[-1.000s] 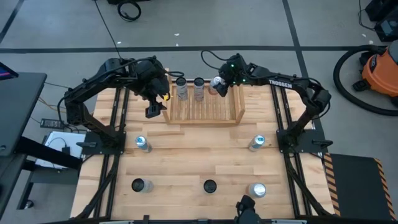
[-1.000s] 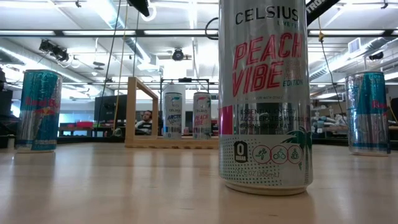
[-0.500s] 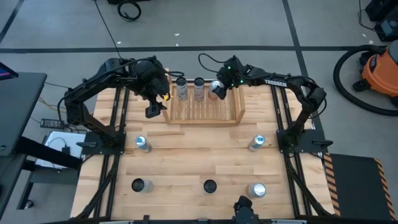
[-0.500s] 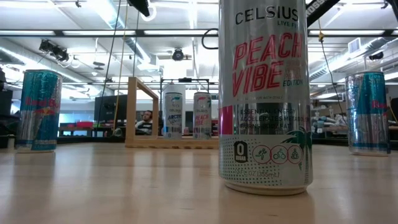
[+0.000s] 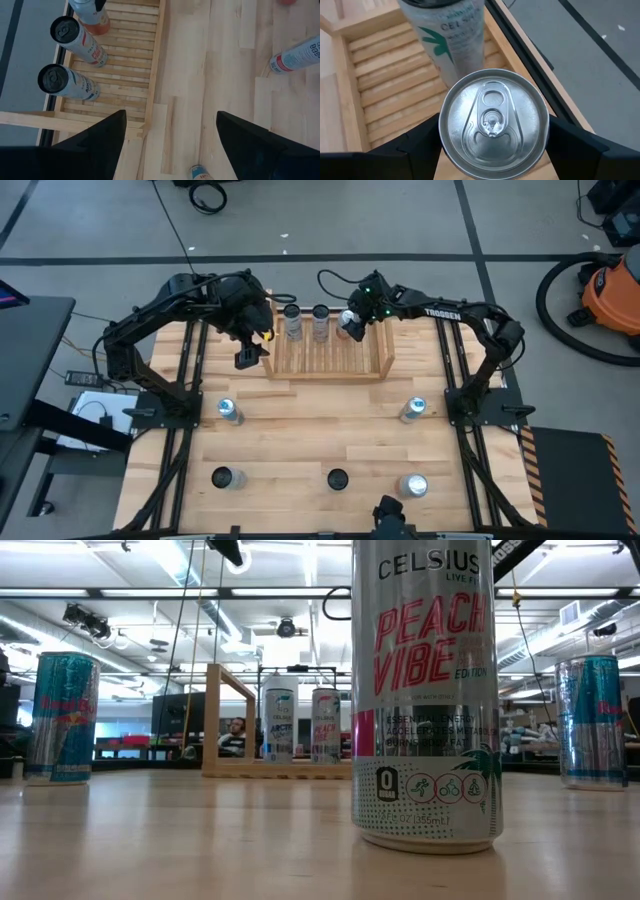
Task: Place canned beverage on shelf
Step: Put the top pink white soda can into the shelf
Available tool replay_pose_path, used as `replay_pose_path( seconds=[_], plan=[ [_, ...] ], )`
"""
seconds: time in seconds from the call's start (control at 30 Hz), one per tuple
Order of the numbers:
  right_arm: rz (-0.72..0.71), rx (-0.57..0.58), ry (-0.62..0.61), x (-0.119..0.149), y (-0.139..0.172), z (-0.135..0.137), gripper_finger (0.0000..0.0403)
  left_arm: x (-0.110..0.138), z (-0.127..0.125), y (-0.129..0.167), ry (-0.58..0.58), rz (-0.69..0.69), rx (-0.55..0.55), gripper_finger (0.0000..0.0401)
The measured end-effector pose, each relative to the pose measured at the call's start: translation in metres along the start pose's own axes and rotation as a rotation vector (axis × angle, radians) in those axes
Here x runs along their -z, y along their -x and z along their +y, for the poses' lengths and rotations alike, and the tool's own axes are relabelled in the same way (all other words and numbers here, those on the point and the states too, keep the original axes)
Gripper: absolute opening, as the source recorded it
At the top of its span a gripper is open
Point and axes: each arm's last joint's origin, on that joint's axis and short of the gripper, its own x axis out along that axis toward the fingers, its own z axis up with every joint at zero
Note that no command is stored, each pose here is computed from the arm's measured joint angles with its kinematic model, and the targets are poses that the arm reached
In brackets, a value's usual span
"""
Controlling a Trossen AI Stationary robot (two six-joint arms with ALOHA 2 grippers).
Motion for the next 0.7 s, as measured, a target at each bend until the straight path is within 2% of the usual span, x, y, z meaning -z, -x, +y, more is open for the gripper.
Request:
replay_pose_path(
  seconds=[0.17, 0.37, 0.7],
  plan=[
    [-0.012, -0.036, 0.027, -0.001, 0.000, 0.002, 0.0310, 0.000, 0.000, 0.000, 0.000, 0.000, 0.000, 0.0311],
    [-0.011, -0.028, 0.031, -0.001, -0.001, 0.001, 0.0310, 0.000, 0.000, 0.000, -0.001, 0.000, 0.000, 0.0311],
    [0.026, -0.023, 0.053, 0.005, -0.023, -0.001, 0.0310, 0.000, 0.000, 0.000, 0.000, 0.000, 0.000, 0.0311]
  ],
)
